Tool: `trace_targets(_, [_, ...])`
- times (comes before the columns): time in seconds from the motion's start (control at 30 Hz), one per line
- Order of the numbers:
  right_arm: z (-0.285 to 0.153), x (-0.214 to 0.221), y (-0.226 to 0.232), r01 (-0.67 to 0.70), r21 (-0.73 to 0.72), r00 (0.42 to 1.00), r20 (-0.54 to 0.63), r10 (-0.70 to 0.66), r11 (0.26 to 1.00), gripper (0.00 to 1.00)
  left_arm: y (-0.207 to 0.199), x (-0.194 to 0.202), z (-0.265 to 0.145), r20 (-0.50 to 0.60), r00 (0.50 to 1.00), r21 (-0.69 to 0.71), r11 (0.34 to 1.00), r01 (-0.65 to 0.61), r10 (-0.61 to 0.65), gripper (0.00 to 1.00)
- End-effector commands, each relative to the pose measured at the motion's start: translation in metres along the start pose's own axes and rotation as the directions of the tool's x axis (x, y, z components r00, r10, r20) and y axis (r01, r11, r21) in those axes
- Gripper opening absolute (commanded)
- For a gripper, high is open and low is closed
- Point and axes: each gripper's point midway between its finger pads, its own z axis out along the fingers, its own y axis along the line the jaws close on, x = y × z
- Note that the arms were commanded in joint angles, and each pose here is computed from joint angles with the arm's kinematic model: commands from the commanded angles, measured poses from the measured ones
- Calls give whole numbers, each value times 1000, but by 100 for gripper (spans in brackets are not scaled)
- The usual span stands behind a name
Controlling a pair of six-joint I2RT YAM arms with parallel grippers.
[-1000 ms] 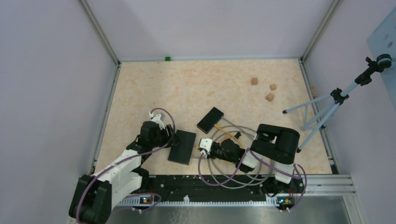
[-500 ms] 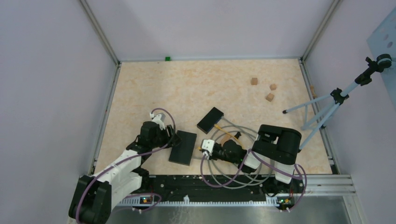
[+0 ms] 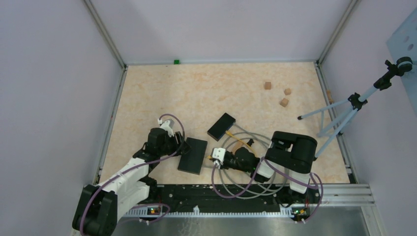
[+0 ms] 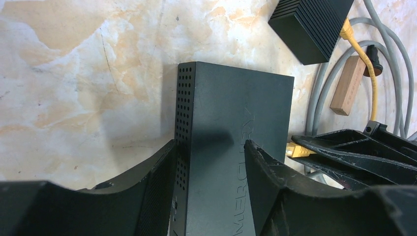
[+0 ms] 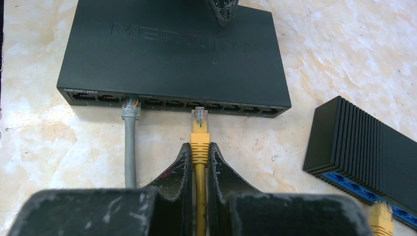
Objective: Insert the plug into the switch port
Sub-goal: Insert the connector into the switch port.
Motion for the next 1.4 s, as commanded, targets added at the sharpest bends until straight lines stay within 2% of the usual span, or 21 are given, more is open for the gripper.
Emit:
trace_targets(0.0, [2,2,3,0,-17,1000,9,0,1000,0,-11,1,-1,-9,1000,55,998,-6,6,57])
trace_targets(0.7, [-1,-18,1,-15,-5,994,111,16,1000,0,-11,6,0,-22,1000,61,998,2,0,56])
trace_targets(1.37, [9,-5,-1,-24,13,997,80,23,1000,0,-10,22,-3,-61,998,86,996,19,-13,53])
